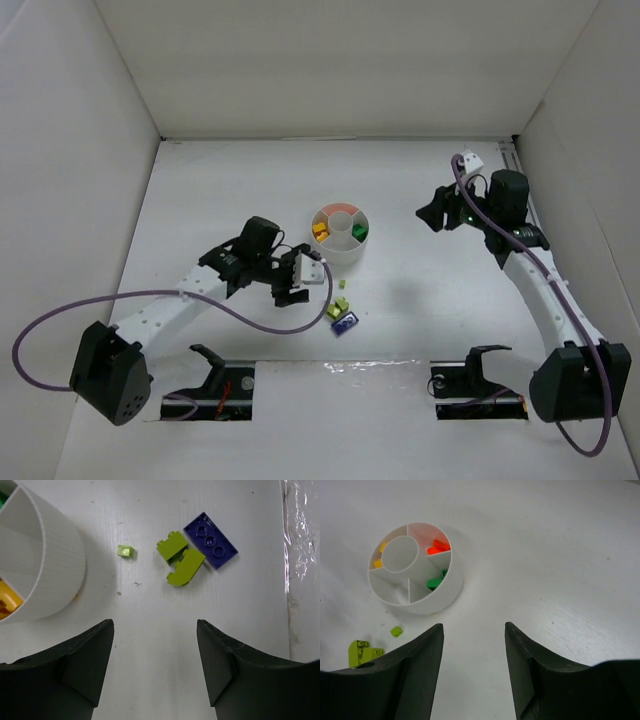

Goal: Sort the legos into containers by color

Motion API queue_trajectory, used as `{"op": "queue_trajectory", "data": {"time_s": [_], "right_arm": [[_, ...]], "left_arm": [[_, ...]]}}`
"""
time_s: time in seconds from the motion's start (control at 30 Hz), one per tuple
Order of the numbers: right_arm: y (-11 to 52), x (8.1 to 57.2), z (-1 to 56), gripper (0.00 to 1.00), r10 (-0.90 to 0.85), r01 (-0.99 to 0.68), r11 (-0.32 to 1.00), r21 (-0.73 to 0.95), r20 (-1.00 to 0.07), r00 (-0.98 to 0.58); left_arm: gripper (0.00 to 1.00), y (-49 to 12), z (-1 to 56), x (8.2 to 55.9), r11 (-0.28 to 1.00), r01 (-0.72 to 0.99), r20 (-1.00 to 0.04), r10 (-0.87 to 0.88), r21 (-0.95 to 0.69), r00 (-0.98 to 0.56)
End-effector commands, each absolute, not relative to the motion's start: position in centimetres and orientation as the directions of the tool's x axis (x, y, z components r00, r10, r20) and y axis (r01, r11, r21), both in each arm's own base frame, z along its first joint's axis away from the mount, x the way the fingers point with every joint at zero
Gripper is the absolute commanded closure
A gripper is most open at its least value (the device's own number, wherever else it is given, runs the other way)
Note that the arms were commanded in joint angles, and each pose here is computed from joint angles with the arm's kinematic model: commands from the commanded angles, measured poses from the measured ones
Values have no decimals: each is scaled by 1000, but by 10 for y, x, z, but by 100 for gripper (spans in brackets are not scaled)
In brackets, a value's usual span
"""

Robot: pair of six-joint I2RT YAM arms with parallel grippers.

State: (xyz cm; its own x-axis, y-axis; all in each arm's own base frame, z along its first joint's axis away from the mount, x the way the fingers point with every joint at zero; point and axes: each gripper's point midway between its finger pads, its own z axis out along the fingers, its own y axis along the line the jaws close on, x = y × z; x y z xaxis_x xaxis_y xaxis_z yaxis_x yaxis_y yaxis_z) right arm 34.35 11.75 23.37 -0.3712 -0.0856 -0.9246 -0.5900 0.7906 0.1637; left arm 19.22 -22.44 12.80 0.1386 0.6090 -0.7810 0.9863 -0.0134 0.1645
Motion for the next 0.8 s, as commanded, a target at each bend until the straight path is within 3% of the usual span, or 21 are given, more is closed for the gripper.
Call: {"op": "queue_trajectory", "data": {"time_s": [0.0,0.43,0.77], "right_arm": [[99,336,237,42,-81,-548,826,135,-933,-351],[83,331,237,42,-23,-508,842,183,-928,-373],[82,337,234,42,-2,-497,841,214,-917,-399]], "left_arm": [[36,-237,120,180,-171,964,-763,589,205,267],[49,-262,73,179,-315,932,-702,623,179,345],[51,-271,64,186,-371,910,-678,621,187,392]]}}
